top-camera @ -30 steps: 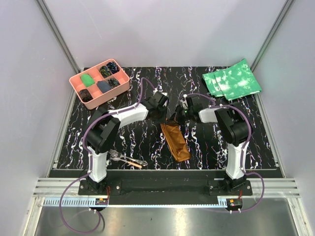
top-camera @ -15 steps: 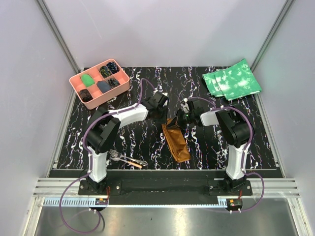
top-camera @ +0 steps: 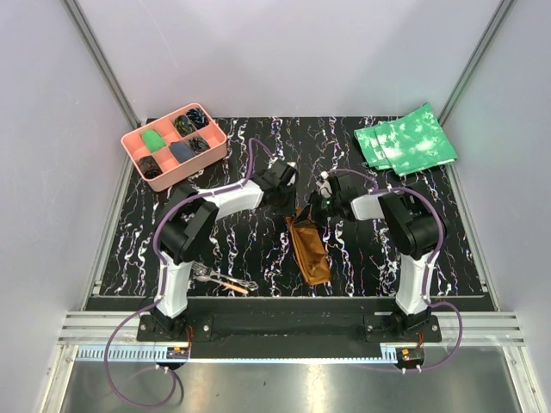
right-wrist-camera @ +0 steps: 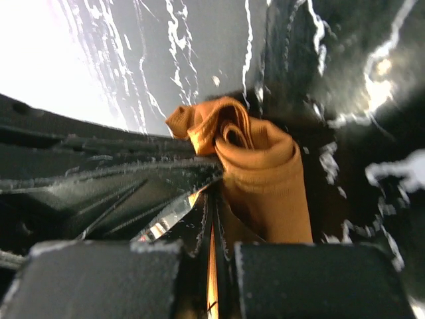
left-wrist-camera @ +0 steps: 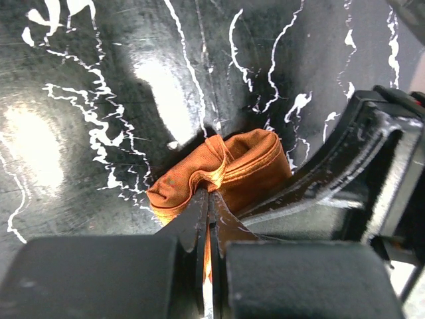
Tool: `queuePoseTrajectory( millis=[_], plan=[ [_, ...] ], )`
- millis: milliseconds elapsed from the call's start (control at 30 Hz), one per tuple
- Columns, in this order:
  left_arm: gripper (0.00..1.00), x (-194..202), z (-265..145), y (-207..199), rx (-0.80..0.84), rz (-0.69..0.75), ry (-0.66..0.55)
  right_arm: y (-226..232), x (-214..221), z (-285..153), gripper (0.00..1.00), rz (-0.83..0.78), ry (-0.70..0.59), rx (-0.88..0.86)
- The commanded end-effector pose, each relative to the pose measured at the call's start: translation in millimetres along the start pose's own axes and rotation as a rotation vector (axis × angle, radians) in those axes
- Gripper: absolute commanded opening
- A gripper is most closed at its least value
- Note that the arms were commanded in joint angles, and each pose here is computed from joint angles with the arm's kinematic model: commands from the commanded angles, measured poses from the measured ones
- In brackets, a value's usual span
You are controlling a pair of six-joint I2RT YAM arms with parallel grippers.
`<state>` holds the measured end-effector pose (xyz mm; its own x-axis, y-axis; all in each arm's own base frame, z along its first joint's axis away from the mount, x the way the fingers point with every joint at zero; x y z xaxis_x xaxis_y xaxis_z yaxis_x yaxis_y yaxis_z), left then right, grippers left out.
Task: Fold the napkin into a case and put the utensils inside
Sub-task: Grasp the top corner of the smaller rectangle folded napkin from the folded napkin.
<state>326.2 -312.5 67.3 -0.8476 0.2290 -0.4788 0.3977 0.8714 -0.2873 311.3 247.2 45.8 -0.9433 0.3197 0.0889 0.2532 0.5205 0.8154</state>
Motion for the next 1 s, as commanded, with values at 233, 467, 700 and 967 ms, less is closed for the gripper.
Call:
queuePoseTrajectory(
  millis=[233, 467, 700, 967],
  plan=[
    [0.07, 10.1, -16.3, -1.5, 0.015, 0.036, -0.017, 15.1, 14.9, -48.3, 0.09, -0.183, -0.078, 0.155],
    [0.21, 2.8, -29.3, -11.2, 0.066, 0.036, -0.045, 30.4, 15.4, -77.6, 0.23, -0.29, -0.137, 0.229],
    [0.43, -13.5, -62.3, -12.2, 0.101, 0.009, -0.121, 25.8, 19.0, -92.6, 0.32, -0.338, -0.15, 0.301],
    [0.45, -9.2, -106.1, 23.5, 0.044, -0.15, -0.235, 41.3, 36.9, -87.1, 0.44, -0.446, -0.139, 0.366]
  ],
)
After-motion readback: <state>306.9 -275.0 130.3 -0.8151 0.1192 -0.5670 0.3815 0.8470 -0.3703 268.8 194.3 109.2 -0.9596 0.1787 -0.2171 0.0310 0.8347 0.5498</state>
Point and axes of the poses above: each gripper's point midway between its finger pads, its own z axis out along the fingers, its own y axis along the line the jaws close on, x = y × z, the point moved 5 cm from there along -z, back along the fingers, and after that the axes turned 13 degrees about z, right-handed, at the moved point
